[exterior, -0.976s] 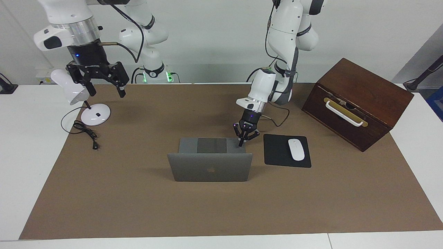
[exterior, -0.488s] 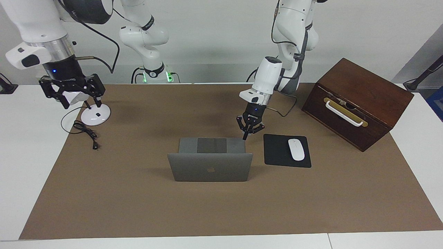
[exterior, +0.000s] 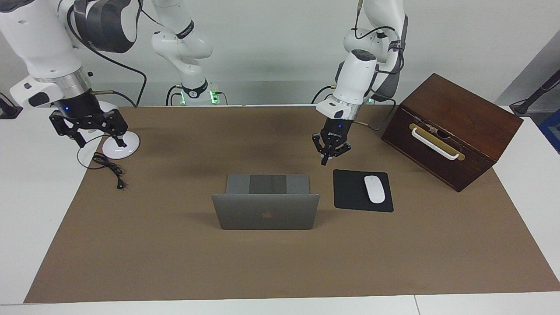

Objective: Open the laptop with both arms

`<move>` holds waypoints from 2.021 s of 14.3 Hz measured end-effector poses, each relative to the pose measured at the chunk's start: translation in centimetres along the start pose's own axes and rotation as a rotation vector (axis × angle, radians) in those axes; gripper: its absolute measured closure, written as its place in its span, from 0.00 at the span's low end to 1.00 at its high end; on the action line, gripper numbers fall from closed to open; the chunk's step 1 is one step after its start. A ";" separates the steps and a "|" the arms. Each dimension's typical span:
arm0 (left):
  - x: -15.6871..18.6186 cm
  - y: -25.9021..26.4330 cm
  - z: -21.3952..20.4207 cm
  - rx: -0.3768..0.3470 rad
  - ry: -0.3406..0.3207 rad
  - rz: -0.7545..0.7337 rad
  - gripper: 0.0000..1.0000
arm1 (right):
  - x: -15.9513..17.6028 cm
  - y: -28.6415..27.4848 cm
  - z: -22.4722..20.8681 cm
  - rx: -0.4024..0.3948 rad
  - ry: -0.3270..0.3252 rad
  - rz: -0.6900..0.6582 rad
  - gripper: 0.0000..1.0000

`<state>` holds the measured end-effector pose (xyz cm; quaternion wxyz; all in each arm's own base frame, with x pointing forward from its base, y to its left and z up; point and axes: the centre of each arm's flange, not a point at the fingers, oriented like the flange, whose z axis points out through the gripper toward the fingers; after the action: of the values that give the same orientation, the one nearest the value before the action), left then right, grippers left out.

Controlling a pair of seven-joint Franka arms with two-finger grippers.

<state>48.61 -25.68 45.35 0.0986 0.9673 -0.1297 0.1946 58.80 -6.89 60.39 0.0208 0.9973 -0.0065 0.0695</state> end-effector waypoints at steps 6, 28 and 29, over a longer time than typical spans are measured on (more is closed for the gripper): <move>3.9 -8.1 -9.9 0.056 -0.111 -0.072 0.99 | -2.4 -0.5 -3.6 0.005 -0.045 0.069 0.00; 3.4 -24.1 -21.9 0.170 -0.352 -0.175 0.00 | -3.5 -2.8 -5.8 0.011 -0.070 0.123 0.00; 3.5 -24.2 -21.4 0.170 -0.362 -0.174 0.00 | -3.5 -2.9 -5.8 0.012 -0.069 0.101 0.00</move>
<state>51.19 1.63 62.74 0.0079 0.9988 -0.0445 0.0188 54.57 -3.73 65.57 0.0111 0.9977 -0.0571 0.0359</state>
